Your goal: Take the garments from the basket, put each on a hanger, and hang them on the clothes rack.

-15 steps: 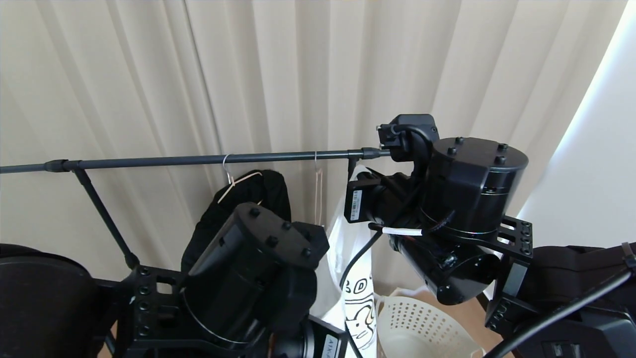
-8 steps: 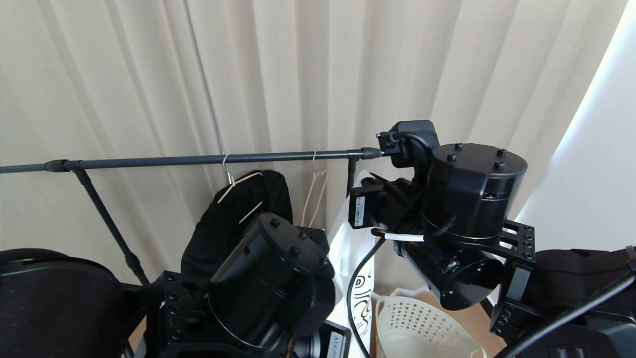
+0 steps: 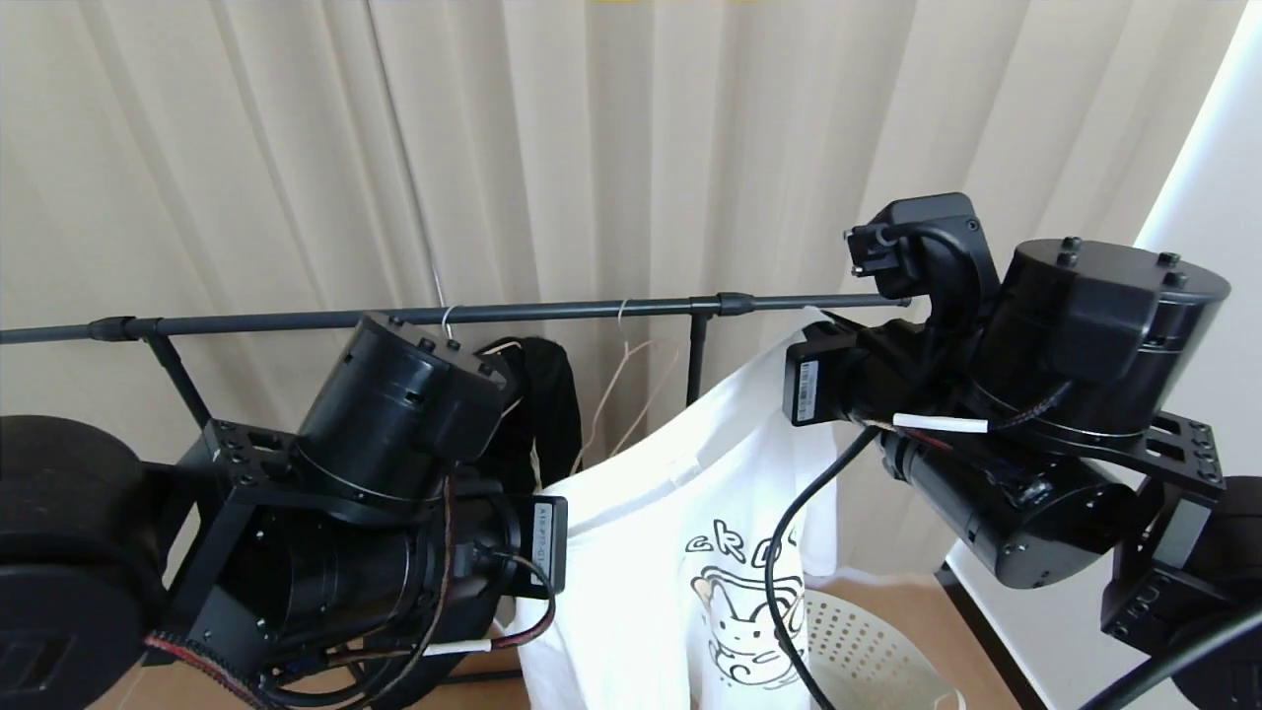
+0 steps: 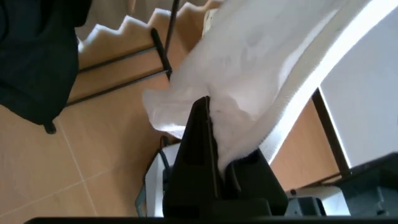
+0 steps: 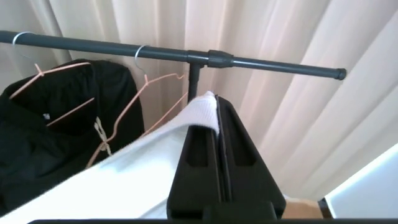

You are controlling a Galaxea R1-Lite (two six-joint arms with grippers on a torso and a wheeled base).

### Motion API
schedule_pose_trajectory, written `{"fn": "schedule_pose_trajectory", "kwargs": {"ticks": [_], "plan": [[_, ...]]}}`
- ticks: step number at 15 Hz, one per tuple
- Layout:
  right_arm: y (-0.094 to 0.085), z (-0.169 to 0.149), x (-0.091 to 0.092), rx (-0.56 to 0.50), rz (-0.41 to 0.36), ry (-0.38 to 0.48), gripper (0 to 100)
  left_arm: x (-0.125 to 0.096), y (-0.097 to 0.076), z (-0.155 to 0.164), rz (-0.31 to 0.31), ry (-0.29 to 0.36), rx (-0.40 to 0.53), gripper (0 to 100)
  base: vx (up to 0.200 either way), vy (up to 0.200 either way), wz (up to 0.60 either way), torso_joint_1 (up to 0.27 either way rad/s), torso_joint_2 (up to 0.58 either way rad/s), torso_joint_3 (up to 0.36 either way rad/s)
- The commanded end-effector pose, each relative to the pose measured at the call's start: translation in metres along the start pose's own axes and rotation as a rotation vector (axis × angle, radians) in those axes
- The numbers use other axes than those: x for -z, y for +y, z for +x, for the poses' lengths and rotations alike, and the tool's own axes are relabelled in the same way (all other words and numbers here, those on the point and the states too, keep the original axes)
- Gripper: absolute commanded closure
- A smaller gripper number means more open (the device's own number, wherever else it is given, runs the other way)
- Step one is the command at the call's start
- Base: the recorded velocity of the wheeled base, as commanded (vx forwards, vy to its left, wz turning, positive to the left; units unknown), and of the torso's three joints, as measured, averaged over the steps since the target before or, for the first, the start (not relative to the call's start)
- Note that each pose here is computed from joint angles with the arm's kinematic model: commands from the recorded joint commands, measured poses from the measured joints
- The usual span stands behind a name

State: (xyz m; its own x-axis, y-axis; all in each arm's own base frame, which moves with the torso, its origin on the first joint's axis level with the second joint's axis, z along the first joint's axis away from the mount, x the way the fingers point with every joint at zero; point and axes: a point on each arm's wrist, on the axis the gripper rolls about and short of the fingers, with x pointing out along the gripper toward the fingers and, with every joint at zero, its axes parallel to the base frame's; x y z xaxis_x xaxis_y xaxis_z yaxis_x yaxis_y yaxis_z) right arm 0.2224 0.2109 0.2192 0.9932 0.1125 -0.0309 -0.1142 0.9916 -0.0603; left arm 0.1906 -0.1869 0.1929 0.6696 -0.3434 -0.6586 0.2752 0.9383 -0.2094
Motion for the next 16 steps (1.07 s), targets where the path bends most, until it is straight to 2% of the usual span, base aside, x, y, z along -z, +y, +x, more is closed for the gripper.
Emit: {"fn": "schedule_pose_trajectory", "kwargs": {"ticks": [1,3,4,7,11,15,16], "plan": [[-0.008,-0.008,0.001,0.004,-0.036,0.002,100,-0.03,0.001,0.001,-0.03,-0.085,-0.001,100,0.0,0.0,0.0,0.0,0.0,0.0],[-0.005,-0.008,0.004,-0.005,-0.043,0.01,100,-0.035,0.003,0.003,-0.02,-0.097,-0.013,100,0.0,0.0,0.0,0.0,0.0,0.0],[0.001,-0.011,0.005,-0.025,-0.045,0.012,100,-0.04,0.006,0.001,-0.029,-0.129,-0.011,100,0.0,0.0,0.0,0.0,0.0,0.0],[0.004,-0.015,0.007,-0.038,-0.052,0.018,100,-0.043,0.008,0.005,-0.008,-0.198,-0.016,100,0.0,0.0,0.0,0.0,0.0,0.0],[0.003,-0.015,0.012,-0.03,-0.068,0.033,100,-0.052,0.007,0.004,-0.042,-0.303,0.006,100,0.0,0.0,0.0,0.0,0.0,0.0],[0.004,-0.015,0.024,-0.034,-0.128,0.066,100,-0.055,0.006,0.003,-0.054,-0.332,0.014,100,0.0,0.0,0.0,0.0,0.0,0.0],[0.003,-0.015,0.03,-0.032,-0.153,0.085,0,-0.055,0.006,0.003,-0.056,-0.336,0.005,100,0.0,0.0,0.0,0.0,0.0,0.0]]}}
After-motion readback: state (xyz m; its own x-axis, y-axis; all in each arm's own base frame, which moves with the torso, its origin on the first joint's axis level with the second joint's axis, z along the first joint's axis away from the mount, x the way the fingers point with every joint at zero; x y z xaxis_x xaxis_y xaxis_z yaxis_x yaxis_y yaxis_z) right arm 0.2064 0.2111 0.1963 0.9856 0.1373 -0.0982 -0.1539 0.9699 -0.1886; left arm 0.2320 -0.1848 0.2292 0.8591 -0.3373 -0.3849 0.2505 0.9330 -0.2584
